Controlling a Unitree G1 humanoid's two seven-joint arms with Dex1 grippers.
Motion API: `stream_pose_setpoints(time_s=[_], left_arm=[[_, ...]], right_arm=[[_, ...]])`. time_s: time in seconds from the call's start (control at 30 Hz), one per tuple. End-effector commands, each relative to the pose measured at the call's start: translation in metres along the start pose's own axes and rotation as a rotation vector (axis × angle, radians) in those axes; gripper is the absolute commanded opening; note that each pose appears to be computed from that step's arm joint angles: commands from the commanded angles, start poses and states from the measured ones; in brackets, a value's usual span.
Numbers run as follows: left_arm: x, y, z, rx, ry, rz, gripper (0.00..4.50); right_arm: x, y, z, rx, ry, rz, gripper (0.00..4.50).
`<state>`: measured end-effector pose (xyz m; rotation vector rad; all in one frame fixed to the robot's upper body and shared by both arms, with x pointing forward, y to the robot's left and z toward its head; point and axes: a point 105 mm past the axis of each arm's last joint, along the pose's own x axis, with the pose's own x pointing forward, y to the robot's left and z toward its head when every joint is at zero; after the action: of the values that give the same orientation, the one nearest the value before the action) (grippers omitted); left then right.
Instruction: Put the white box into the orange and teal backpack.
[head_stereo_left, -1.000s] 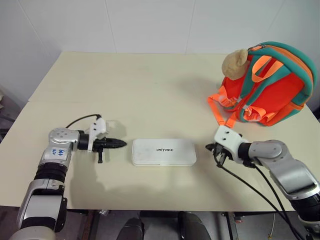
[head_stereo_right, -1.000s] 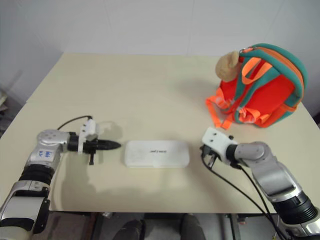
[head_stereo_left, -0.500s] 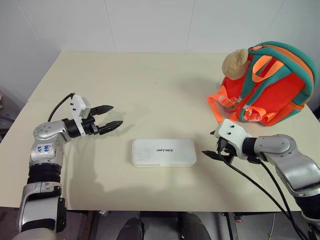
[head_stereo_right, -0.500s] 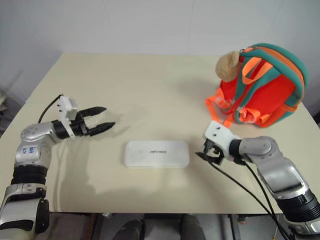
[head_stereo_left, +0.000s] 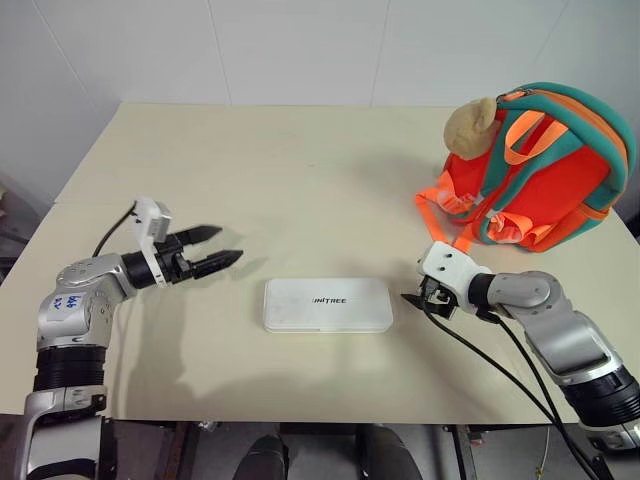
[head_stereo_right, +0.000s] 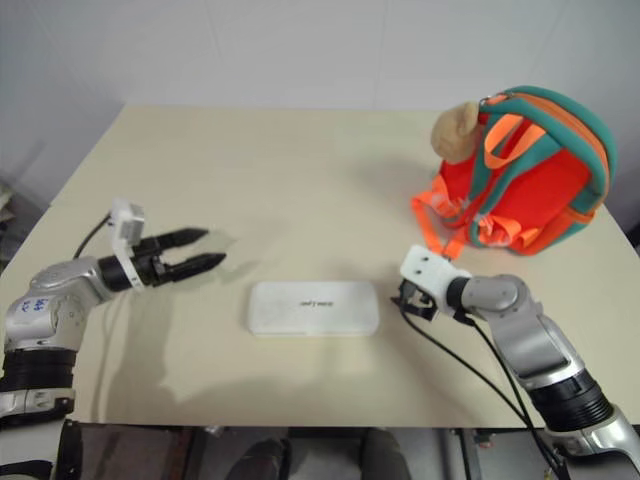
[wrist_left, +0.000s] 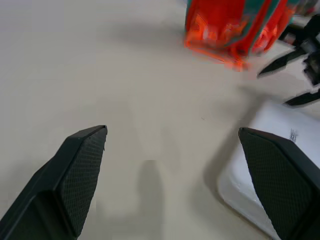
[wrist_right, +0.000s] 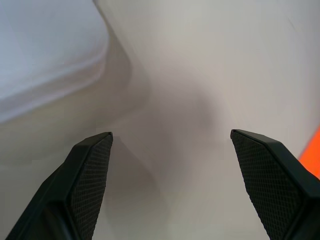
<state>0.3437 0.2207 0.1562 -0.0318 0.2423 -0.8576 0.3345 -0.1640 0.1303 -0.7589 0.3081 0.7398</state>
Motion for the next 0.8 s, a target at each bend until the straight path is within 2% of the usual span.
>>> stream_pose_setpoints(time_s=[0.03, 0.2, 0.47, 0.6, 0.8], left_arm=[[0.0, -0.011, -0.004, -0.093, 0.079, -0.019, 4.49], [0.0, -0.025, -0.019, -0.271, 0.176, -0.073, 4.49], [-0.004, -0.049, -0.024, -0.485, 0.202, -0.203, 4.49], [-0.005, -0.061, -0.026, -0.553, 0.209, -0.264, 4.49], [0.002, -0.062, -0.038, -0.619, 0.227, -0.274, 4.49]], right_arm=[[-0.004, -0.001, 0.014, -0.038, -0.046, -0.001, 4.5], [-0.003, 0.001, 0.015, -0.045, -0.046, 0.009, 4.5], [-0.001, 0.005, 0.013, -0.055, -0.039, 0.031, 4.5], [0.0, 0.006, 0.016, -0.058, -0.047, 0.03, 4.5], [0.001, 0.005, 0.018, -0.06, -0.054, 0.027, 4.5]])
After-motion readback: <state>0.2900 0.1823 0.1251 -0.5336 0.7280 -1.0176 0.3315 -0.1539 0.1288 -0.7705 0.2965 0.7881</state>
